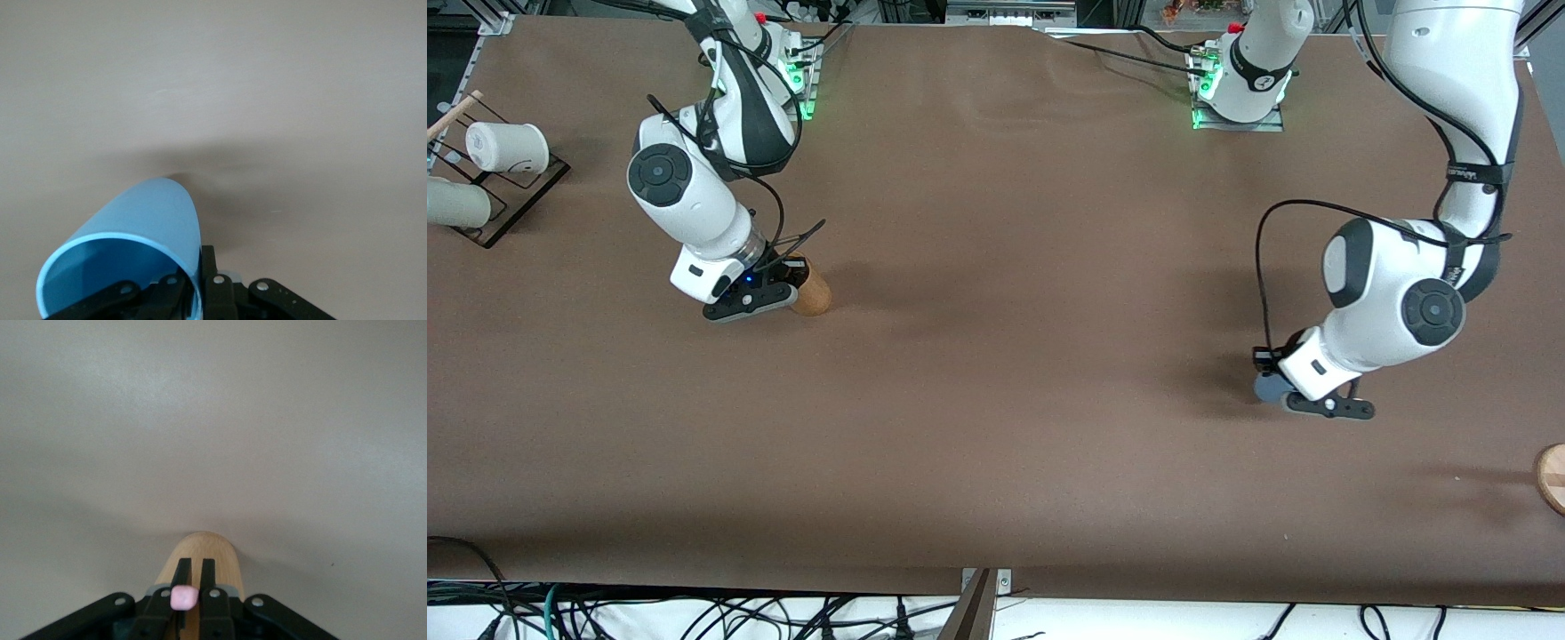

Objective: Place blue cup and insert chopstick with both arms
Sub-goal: 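Lift the chopstick with the right gripper while the left gripper moves the cup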

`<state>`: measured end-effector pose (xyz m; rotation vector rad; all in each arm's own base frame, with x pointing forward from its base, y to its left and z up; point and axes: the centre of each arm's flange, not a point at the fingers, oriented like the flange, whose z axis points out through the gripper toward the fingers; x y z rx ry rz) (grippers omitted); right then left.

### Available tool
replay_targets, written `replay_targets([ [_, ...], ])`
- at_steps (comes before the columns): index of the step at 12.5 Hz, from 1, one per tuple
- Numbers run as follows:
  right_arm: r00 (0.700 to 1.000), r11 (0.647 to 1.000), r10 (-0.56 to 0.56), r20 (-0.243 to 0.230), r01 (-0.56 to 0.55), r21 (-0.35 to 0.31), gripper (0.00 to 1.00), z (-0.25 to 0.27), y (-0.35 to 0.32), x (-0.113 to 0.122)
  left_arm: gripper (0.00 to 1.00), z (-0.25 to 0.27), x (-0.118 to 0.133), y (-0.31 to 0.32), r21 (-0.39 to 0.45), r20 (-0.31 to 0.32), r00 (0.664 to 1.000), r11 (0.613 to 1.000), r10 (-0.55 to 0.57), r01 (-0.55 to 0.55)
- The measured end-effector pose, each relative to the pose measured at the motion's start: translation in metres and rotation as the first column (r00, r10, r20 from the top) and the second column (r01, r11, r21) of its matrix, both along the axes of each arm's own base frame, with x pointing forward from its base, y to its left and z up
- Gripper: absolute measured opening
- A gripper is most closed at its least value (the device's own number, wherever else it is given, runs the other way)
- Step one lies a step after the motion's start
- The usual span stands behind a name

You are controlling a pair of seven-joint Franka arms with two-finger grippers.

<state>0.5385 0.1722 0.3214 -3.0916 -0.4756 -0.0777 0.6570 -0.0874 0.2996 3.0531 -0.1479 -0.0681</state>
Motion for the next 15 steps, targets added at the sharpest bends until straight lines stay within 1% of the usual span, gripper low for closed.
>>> replay_targets([
  [2, 1.000, 1.000, 0.001, 0.013, -0.001, 0.004, 0.09, 0.006, 0.001, 0.002, 0.07, 0.010, -0.006, -0.054, -0.037, -0.003, 0.999, 0.998, 0.048, -0.048],
  [3, 1.000, 1.000, 0.001, 0.026, -0.001, 0.008, 0.09, 0.013, 0.002, 0.005, 0.07, 0.014, -0.011, -0.081, -0.055, -0.011, 0.997, 0.996, 0.074, -0.075],
  [5, 0.998, 1.000, 0.005, 0.069, -0.007, 0.021, 0.09, 0.034, 0.004, 0.014, 0.07, 0.022, -0.023, -0.128, -0.082, -0.029, 0.992, 0.989, 0.120, -0.122],
  [6, 0.996, 1.000, 0.009, 0.091, -0.012, 0.026, 0.09, 0.047, 0.006, 0.020, 0.07, 0.026, -0.030, -0.152, -0.094, -0.034, 0.992, 0.988, 0.119, -0.122],
  [7, 0.995, 0.999, 0.012, 0.101, -0.015, 0.029, 0.09, 0.059, 0.007, 0.024, 0.07, 0.032, -0.036, -0.178, -0.104, -0.028, 0.995, 0.989, 0.100, -0.102],
  [9, 0.996, 1.000, 0.011, 0.093, -0.013, 0.026, 0.09, 0.081, 0.007, 0.032, 0.07, 0.035, -0.054, -0.237, -0.113, -0.027, 0.998, 0.991, 0.062, -0.065],
  [12, 0.997, 1.000, 0.007, 0.074, -0.009, 0.020, 0.09, 0.111, 0.007, 0.041, 0.07, 0.016, -0.080, -0.315, -0.091, -0.053, 0.991, 0.987, 0.125, -0.129],
  [15, 0.998, 1.000, 0.007, 0.067, -0.008, 0.018, 0.09, 0.141, 0.009, 0.048, 0.07, -0.021, -0.097, -0.362, -0.040, -0.068, 0.984, 0.985, 0.168, -0.171],
])
